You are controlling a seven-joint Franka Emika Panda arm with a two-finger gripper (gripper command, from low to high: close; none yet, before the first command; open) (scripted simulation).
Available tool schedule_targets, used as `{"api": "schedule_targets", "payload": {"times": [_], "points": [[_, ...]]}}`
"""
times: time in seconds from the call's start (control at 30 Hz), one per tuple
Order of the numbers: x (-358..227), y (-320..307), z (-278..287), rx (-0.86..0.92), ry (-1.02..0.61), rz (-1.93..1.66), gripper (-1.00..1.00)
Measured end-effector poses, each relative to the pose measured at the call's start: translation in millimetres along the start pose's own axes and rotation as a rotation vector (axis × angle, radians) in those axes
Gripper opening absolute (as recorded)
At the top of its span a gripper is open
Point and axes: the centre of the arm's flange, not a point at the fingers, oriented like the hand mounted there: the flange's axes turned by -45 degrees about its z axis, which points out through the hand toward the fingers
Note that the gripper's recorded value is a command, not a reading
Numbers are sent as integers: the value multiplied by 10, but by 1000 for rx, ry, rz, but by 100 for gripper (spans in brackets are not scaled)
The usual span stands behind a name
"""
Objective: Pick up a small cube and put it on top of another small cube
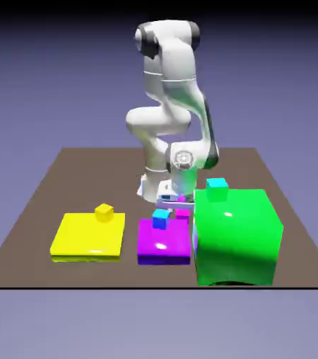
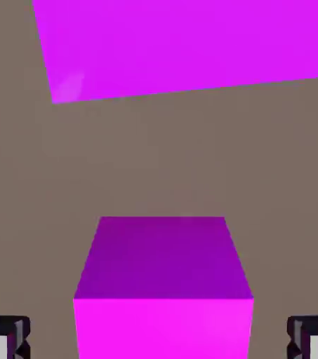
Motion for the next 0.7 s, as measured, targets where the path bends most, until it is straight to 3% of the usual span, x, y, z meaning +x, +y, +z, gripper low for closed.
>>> {"api": "schedule_targets", "payload": {"times": [0.03, 0.43, 0.53, 0.7], "points": [[-1, 1, 27, 0, 0, 0, -100], [-73, 1, -660, 1, 0, 0, -100], [29, 250, -648, -33, -97, -22, -100], [367, 786, -1101, -15, -167, 120, -100]]}}
